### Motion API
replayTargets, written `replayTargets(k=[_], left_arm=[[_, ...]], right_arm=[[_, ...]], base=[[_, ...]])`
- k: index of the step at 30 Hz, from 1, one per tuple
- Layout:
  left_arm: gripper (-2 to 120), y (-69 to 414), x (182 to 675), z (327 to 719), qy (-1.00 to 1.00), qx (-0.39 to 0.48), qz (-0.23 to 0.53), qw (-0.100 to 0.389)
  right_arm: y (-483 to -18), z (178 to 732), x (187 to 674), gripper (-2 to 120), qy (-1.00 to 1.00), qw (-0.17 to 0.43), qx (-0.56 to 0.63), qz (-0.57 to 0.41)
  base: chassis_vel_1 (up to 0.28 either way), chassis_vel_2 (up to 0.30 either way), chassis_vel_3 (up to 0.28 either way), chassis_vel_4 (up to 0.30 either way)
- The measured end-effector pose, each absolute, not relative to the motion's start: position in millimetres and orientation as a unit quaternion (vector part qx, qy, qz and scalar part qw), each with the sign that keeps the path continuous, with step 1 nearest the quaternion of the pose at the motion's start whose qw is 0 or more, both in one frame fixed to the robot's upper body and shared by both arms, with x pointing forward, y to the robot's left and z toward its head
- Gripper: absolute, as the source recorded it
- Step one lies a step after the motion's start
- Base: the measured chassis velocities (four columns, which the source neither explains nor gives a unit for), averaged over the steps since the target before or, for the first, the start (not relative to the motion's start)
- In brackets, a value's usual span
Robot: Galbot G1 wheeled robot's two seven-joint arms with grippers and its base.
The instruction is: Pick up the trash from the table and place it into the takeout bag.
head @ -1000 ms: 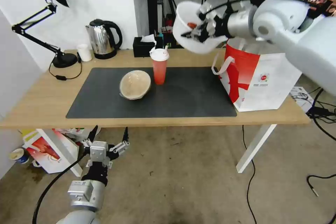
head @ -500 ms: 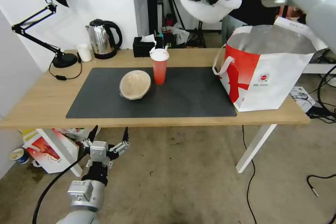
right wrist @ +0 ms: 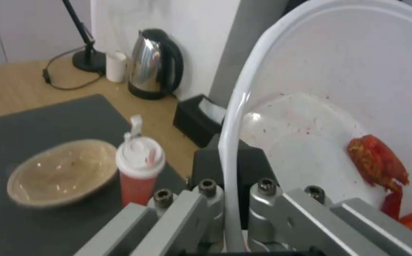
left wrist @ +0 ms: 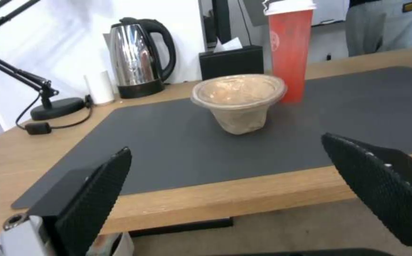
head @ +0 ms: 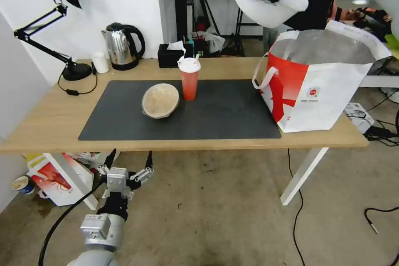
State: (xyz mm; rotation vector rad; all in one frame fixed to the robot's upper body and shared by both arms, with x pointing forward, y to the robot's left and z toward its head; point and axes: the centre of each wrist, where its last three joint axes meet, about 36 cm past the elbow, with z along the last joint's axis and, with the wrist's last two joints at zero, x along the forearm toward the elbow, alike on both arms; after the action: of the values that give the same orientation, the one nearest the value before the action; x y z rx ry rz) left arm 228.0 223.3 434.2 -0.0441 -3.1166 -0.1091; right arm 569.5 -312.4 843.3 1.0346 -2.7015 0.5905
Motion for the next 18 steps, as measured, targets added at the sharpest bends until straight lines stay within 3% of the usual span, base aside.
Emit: replayTargets(k=[18], left_arm=[[100, 223.3, 228.0, 434.2, -0.999, -0.014, -0.035, 0.011]], right_arm=[[-362.4, 826.1, 543.5, 0, -0.927, 0.101, 0.317, 0.175]], base=[[0.000, 0.000, 0.000, 0.000]])
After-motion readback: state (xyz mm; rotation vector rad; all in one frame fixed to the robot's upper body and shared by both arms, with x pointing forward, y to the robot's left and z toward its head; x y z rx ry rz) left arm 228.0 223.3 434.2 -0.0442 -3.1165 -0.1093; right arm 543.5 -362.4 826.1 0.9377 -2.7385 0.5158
